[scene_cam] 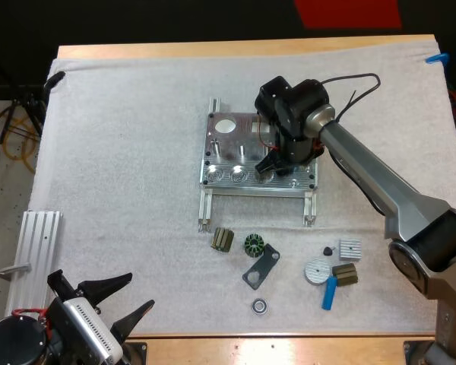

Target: Load cells from left to right

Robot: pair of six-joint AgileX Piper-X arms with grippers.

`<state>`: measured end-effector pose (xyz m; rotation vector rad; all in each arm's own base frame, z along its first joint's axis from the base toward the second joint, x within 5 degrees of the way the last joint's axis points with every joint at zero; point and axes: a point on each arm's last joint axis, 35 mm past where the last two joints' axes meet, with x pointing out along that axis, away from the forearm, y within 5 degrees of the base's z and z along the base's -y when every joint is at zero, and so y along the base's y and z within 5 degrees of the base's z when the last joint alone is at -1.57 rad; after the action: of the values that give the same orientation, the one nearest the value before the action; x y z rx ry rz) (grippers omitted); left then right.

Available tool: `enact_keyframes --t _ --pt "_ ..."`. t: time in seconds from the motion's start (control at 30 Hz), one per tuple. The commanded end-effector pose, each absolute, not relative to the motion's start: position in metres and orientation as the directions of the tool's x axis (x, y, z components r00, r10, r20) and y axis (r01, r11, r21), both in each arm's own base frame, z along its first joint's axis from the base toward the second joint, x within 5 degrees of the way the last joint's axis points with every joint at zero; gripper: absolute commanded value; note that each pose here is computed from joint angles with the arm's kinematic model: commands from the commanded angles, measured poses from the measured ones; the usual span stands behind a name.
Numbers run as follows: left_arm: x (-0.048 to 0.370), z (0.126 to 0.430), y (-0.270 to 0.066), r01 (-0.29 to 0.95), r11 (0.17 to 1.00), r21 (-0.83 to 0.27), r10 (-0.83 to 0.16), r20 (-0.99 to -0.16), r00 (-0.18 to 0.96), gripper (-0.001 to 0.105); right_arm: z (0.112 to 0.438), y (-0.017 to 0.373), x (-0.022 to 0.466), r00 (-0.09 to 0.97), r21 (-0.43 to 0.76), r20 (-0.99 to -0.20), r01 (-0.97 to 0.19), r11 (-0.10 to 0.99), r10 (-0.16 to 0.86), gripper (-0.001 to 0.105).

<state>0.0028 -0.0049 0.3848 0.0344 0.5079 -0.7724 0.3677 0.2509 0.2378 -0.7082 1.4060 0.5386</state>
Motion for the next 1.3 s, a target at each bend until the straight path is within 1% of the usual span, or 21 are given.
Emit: enact_keyframes --t 0.0,0.33,0.57,0.67,0.93,1.0,1.13,1.27 --pt "0.002 0.387 -0.004 0.676 0.718 -0.165 -0.67 -0.429 0.606 0.047 0.246 0.251 0.366 0.113 -0.117 -0.992 -0.718 0.686 -0.051 0.054" --pt "0.002 0.387 -0.004 0.676 0.718 -0.165 -0.67 -0.429 0.606 0.047 0.263 0.25 0.362 0.134 -0.098 -0.991 -0.719 0.688 -0.001 0.054" --pt "0.002 0.387 -0.004 0.676 0.718 -0.165 -0.67 -0.429 0.606 0.047 0.269 0.248 0.359 0.138 -0.099 -0.99 -0.719 0.688 0.002 0.054" --pt "0.002 0.387 -0.004 0.676 0.718 -0.165 -0.67 -0.429 0.606 0.047 0.278 0.246 0.357 0.155 -0.103 -0.988 -0.717 0.689 0.013 0.054" --pt "0.002 0.387 -0.004 0.681 0.716 -0.155 -0.67 -0.429 0.606 0.047 0.319 0.237 0.343 0.233 -0.117 -0.97 -0.709 0.695 0.075 0.054" --pt "0.003 0.389 -0.005 0.69 0.71 -0.139 -0.676 -0.411 0.612 0.047 0.345 0.229 0.332 0.28 -0.126 -0.954 -0.703 0.7 0.11 0.054" --pt "0.004 0.393 -0.006 0.695 0.706 -0.139 -0.687 -0.372 0.624 0.047 0.372 0.22 0.319 0.332 -0.135 -0.931 -0.697 0.704 0.15 0.054" --pt "0.005 0.397 -0.007 0.698 0.702 -0.139 -0.696 -0.338 0.633 0.047 0.397 0.211 0.294 0.372 -0.134 -0.908 -0.694 0.708 0.192 0.054"
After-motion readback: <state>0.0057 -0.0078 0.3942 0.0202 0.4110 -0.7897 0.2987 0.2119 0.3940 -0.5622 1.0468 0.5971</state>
